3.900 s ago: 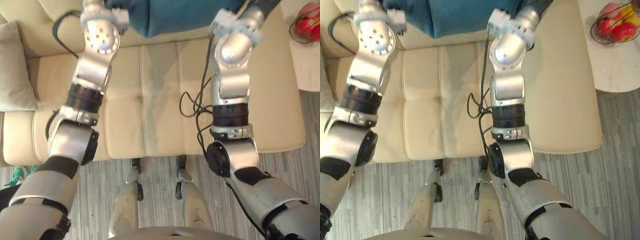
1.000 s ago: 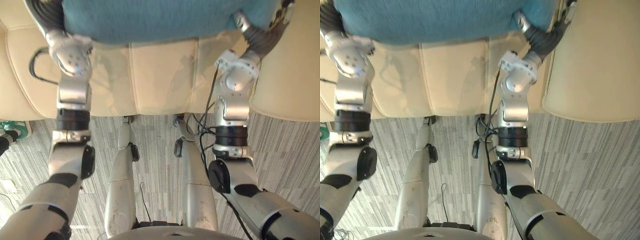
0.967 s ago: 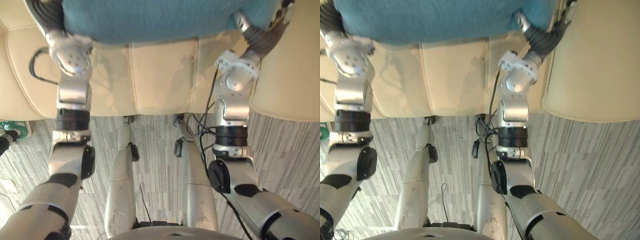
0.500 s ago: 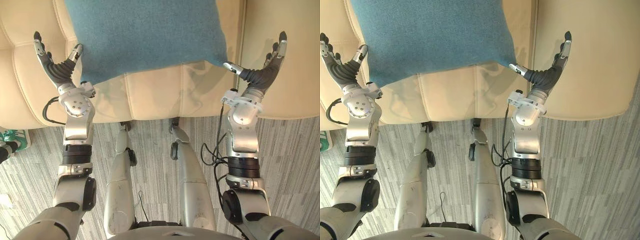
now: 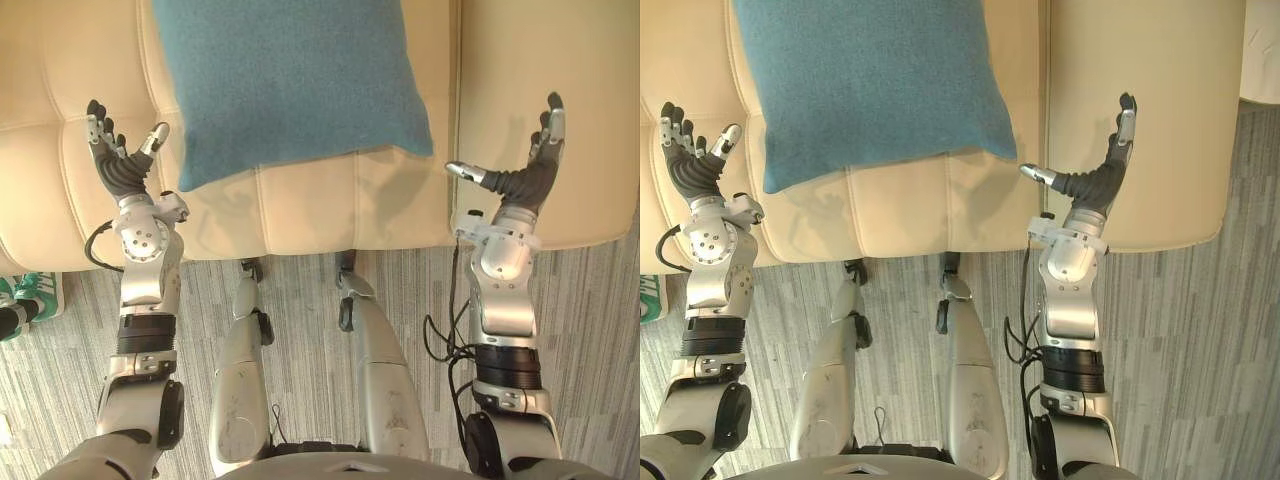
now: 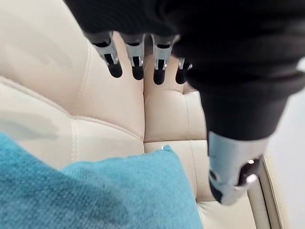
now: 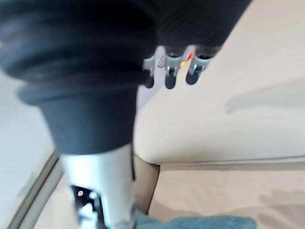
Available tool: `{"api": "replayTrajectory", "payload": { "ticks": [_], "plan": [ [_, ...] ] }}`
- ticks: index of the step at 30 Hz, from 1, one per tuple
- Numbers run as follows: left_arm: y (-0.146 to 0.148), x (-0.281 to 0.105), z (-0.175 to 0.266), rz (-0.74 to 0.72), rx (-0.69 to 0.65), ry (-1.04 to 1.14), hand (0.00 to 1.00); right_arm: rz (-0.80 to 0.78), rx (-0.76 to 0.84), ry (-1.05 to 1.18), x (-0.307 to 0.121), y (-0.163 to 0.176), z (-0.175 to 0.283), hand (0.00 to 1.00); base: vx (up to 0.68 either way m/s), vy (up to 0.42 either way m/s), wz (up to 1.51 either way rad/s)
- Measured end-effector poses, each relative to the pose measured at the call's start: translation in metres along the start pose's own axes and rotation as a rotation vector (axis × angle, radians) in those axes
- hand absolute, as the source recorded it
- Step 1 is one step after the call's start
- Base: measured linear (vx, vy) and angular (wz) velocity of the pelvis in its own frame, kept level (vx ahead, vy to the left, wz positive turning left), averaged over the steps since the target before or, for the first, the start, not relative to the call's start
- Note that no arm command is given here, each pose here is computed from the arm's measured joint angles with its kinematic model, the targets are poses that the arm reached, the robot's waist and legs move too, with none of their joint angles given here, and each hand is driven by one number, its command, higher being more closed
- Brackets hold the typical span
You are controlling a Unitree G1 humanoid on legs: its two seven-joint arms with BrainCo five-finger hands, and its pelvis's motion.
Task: Pick up cushions and gather them together orderly.
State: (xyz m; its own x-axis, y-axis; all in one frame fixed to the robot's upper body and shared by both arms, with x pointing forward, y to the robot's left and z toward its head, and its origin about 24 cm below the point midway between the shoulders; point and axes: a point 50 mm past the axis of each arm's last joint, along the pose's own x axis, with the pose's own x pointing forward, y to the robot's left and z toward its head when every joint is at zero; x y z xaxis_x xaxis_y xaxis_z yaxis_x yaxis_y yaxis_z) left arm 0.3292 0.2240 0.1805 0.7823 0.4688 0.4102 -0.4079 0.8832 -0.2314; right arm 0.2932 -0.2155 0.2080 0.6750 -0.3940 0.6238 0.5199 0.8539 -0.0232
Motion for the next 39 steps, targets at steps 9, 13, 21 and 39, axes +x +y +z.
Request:
{"api": "replayTrajectory", "payload": {
  "ticks": [9,13,21,39],
  "plan": [
    [-0.055,0.024,0.014,-0.144,-0.052,0.0,0.0,0.156,0.146,-0.053,0.049,0.055,0.031,0.0,0.04,-0.06,0.01],
    [-0.065,0.029,0.014,-0.175,-0.063,0.019,0.0,0.191,0.145,-0.067,0.064,0.063,0.039,0.0,0.03,-0.055,0.03],
    [-0.09,0.041,0.014,-0.218,-0.11,0.082,0.0,0.311,0.134,0.01,0.075,0.098,0.035,0.0,0.01,-0.035,0.06],
    [-0.097,0.043,0.001,-0.211,-0.102,0.153,1.0,0.469,-0.151,0.121,0.073,0.124,-0.001,1.0,-0.01,-0.049,0.01]
  ]
}}
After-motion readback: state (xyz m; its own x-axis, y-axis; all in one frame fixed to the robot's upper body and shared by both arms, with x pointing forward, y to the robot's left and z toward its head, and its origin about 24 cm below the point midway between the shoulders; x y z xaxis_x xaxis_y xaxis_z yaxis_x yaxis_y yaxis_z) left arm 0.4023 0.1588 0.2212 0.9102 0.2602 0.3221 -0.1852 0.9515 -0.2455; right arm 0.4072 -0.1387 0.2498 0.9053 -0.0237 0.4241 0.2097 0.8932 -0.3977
